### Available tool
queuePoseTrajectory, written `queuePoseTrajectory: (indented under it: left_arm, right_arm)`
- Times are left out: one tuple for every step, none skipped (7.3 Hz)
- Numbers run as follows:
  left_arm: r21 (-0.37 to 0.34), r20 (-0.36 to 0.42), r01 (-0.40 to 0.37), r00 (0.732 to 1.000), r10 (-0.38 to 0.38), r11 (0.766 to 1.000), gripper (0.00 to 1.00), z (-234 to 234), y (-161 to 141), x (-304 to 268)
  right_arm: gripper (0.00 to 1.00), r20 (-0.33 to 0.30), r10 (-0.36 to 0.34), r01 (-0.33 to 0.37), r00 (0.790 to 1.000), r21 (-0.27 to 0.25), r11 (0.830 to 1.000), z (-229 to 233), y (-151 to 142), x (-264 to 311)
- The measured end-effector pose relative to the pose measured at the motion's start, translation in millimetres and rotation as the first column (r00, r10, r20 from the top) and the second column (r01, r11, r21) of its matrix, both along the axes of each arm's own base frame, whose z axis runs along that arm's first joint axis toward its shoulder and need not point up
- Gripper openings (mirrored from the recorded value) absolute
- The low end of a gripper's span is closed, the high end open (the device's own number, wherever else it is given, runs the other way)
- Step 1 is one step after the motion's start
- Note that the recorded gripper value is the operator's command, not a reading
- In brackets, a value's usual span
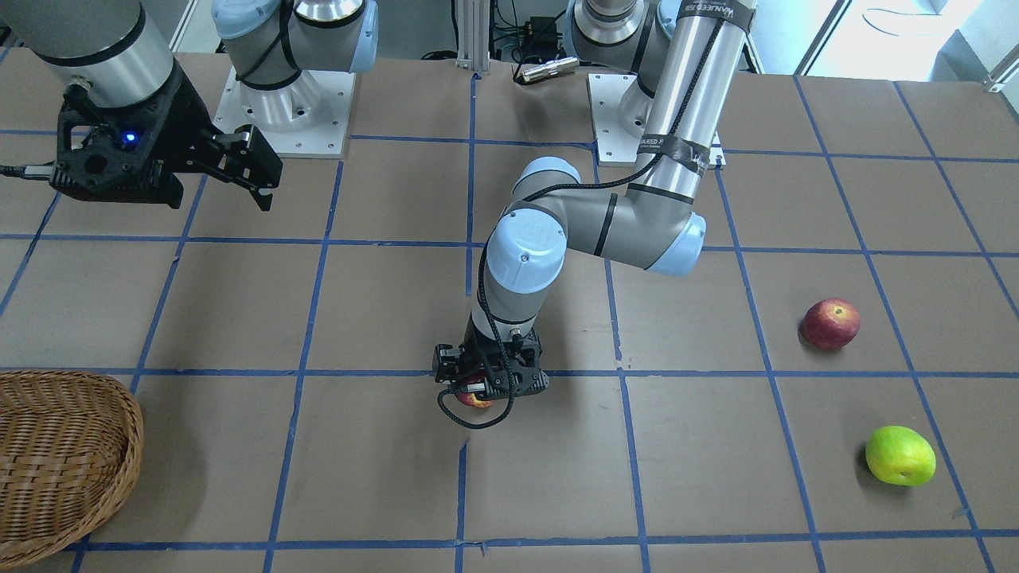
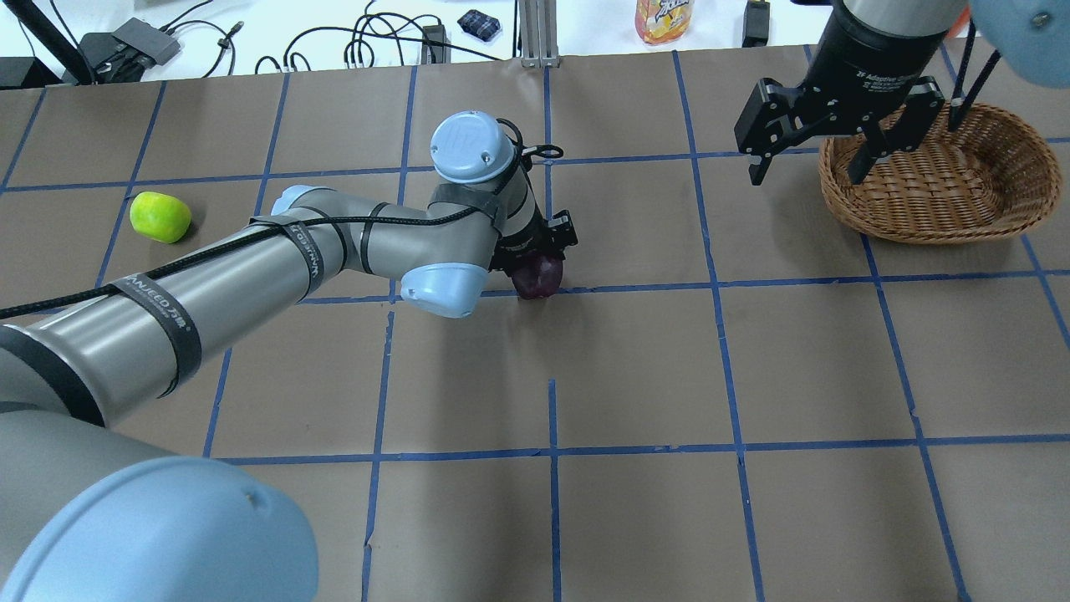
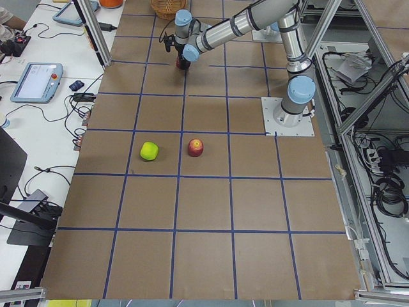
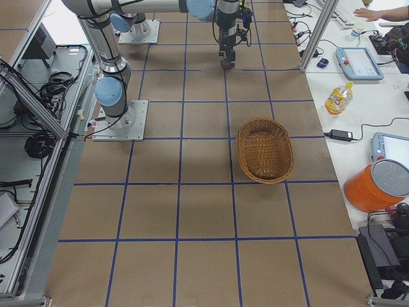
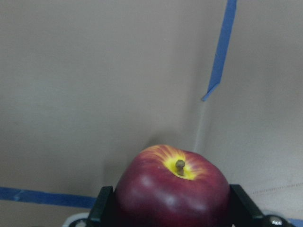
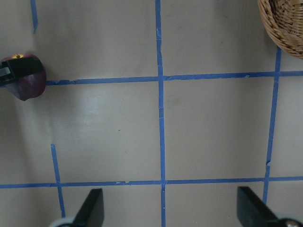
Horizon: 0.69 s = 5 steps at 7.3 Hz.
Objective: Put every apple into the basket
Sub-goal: 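Carry the dark red apple to the table center with left gripper, release, then lower the right gripper onto the dark red apple while left reaches red apple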
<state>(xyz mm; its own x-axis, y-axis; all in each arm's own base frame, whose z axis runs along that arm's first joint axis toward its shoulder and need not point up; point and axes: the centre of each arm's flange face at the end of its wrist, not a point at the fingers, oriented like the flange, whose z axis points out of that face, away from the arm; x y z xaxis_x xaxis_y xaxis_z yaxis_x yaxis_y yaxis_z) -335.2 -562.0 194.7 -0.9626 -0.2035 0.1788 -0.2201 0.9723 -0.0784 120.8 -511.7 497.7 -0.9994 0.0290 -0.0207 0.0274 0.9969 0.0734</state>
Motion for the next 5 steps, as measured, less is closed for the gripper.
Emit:
queuePoseTrajectory:
  left_arm:
    - [-0.011, -0.006, 0.002, 1.000, -0.002, 1.000, 1.00, 9, 1, -2]
    - [-0.026, -0.021, -0.002, 1.000, 0.001, 1.000, 1.00, 25, -1, 2]
    - [-0.033, -0.041, -0.010, 0.999, 0.009, 0.999, 1.00, 48, -7, 16]
    - [-0.024, -0.047, 0.004, 0.999, -0.005, 1.000, 1.00, 73, -13, 39]
    - [-0.002, -0.032, 0.055, 0.998, -0.055, 0.998, 1.00, 97, -16, 73]
  right_arm:
    - [1.00, -0.002, -0.003, 0.003, 1.000, 0.003, 1.000, -3, -2, 0]
    - [1.00, -0.003, -0.003, 0.003, 1.000, 0.013, 1.000, -9, -6, -1]
    - [1.00, 0.000, -0.002, 0.002, 1.000, 0.023, 1.000, -15, -9, 0]
    - [1.00, 0.007, -0.001, 0.001, 1.000, 0.024, 1.000, -21, -15, 3]
    - [1.00, 0.017, 0.003, -0.003, 1.000, 0.021, 1.000, -32, -25, 9]
